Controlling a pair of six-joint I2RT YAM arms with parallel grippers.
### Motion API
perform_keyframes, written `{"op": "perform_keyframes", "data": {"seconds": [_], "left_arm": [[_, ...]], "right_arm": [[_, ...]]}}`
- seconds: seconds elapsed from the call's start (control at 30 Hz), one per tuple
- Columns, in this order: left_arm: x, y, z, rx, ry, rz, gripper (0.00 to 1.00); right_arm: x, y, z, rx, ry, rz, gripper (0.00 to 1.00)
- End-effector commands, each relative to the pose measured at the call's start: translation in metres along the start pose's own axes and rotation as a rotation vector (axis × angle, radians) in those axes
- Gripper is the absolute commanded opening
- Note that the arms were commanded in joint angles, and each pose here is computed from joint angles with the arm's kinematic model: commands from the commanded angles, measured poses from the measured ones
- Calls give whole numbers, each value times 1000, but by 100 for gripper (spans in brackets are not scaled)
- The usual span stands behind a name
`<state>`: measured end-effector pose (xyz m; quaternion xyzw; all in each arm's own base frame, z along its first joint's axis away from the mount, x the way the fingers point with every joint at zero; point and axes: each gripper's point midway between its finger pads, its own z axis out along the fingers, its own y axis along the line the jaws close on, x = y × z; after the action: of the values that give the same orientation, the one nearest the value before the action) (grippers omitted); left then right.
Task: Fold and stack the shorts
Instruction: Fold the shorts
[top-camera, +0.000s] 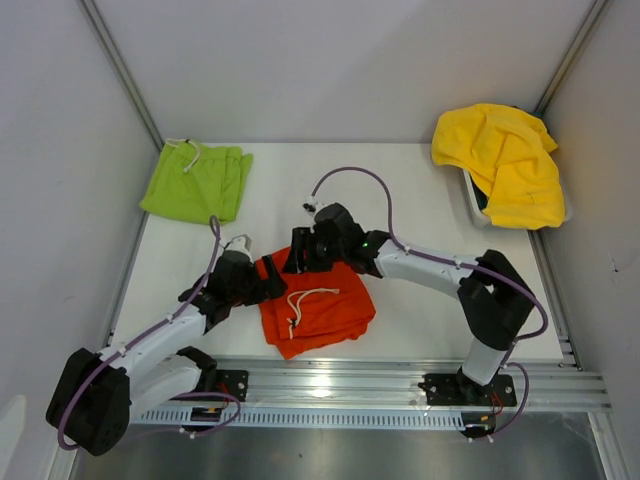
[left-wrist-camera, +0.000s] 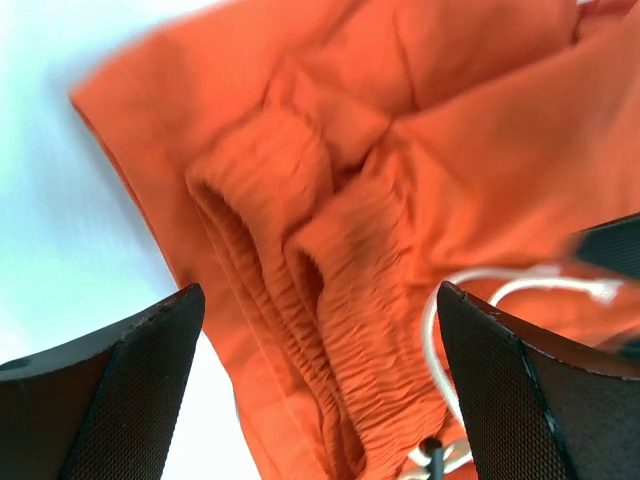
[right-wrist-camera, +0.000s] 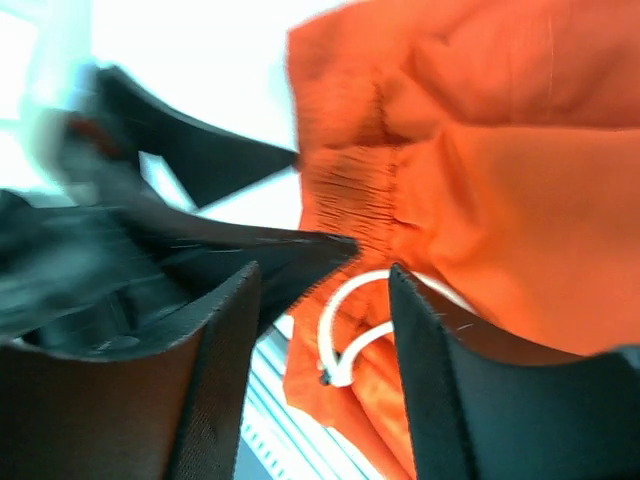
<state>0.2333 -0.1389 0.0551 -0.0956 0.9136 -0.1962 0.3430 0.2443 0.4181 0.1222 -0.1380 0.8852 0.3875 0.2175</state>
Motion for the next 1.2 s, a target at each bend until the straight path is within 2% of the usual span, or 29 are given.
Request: {"op": "perform_keyframes", "data": {"seconds": [0.0, 0.2, 0.27, 0.33, 0.53, 0.67, 0.97, 1.17], "left_arm": [[10, -5, -3, 50, 21, -37, 99], [11, -3, -20, 78, -25, -70, 99], [14, -1, -23, 75, -21, -73, 99], [14, -3, -26, 84, -27, -86, 99], [24, 0, -15, 93, -11, -139, 99], [31, 3, -8, 76, 16, -159, 99], [25, -7, 2, 103, 15, -184, 99], [20, -12, 4, 118, 6, -187, 97]], "right_arm": [[-29, 20, -34, -24, -110, -36, 60], [-31, -13, -56, 67, -148, -16, 82], [-31, -25, -60, 88, -154, -13, 96], [-28, -39, -65, 118, -154, -4, 100], [-25, -86, -60, 163, -108, 18, 99], [-23, -100, -50, 167, -72, 11, 99], [-4, -124, -34, 103, -3, 50, 98], [-2, -119, -24, -8, 3, 59, 93]]}}
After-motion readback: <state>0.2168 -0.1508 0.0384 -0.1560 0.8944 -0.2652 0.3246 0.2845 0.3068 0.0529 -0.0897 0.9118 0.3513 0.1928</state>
